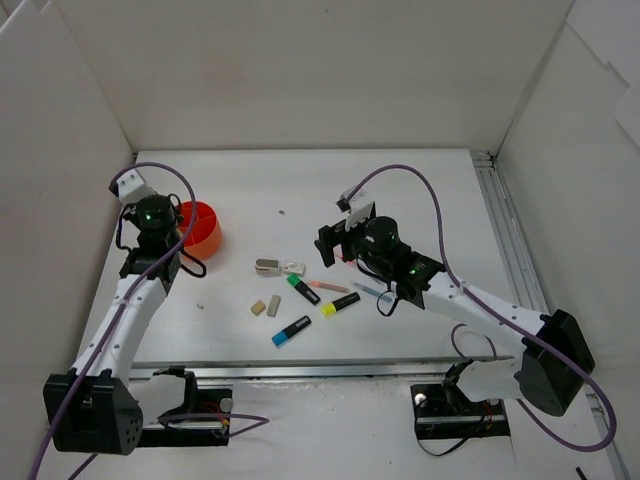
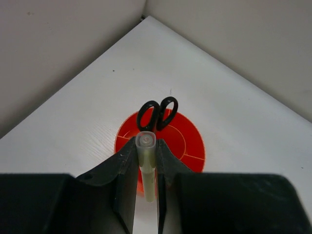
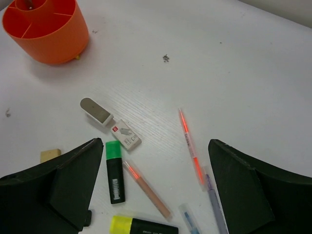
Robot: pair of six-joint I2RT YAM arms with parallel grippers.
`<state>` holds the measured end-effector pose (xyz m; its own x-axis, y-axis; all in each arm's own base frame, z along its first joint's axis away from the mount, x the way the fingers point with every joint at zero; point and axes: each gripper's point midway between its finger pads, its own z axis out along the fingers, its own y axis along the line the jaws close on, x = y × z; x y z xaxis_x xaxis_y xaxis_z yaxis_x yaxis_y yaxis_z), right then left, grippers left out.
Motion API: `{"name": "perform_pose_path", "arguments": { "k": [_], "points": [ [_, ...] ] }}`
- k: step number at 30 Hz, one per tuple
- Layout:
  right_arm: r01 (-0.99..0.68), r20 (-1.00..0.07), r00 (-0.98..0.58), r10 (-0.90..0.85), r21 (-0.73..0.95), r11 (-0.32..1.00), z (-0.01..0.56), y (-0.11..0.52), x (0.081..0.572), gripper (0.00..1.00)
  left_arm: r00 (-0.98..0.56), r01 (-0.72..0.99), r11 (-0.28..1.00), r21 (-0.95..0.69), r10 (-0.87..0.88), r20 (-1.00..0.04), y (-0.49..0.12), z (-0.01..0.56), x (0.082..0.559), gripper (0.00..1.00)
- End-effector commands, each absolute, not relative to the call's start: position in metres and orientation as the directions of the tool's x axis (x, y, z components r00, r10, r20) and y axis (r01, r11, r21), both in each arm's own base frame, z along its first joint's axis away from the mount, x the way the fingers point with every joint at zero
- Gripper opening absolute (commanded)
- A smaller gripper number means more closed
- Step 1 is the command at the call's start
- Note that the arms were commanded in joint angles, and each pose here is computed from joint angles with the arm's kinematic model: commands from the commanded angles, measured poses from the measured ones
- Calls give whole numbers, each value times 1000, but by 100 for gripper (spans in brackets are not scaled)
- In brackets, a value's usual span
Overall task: Sort the stationery into containers
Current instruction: Place the pen in the storage box.
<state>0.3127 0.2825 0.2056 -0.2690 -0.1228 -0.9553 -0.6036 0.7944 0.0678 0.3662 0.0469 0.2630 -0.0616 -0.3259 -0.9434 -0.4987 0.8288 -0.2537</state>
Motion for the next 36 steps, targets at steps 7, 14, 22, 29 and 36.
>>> {"name": "perform_pose_path", "arguments": {
  "k": [7,14,22,29,36],
  "points": [
    [-502,-970,-232,-76,52,864,224,245,330,87,56,-539,791,-289,-308,-950,75,275,407,0],
    [-437,-963,-256,-80,41,898,210,221,334,87,58,-564,778,-277,-297,-953,82,254,411,0],
    [-389,-960,-270,-76,37,920,205,198,331,88,-17,-622,743,-245,-326,-945,86,216,422,2],
    [-428,-948,-295,-121,18,904,197,197,321,89,-26,-602,750,-274,-361,-932,80,222,410,46],
    [-472,-910,-371,-186,12,881,171,205,319,88,-32,-547,776,-313,-393,-919,68,250,383,99]
  ]
}}
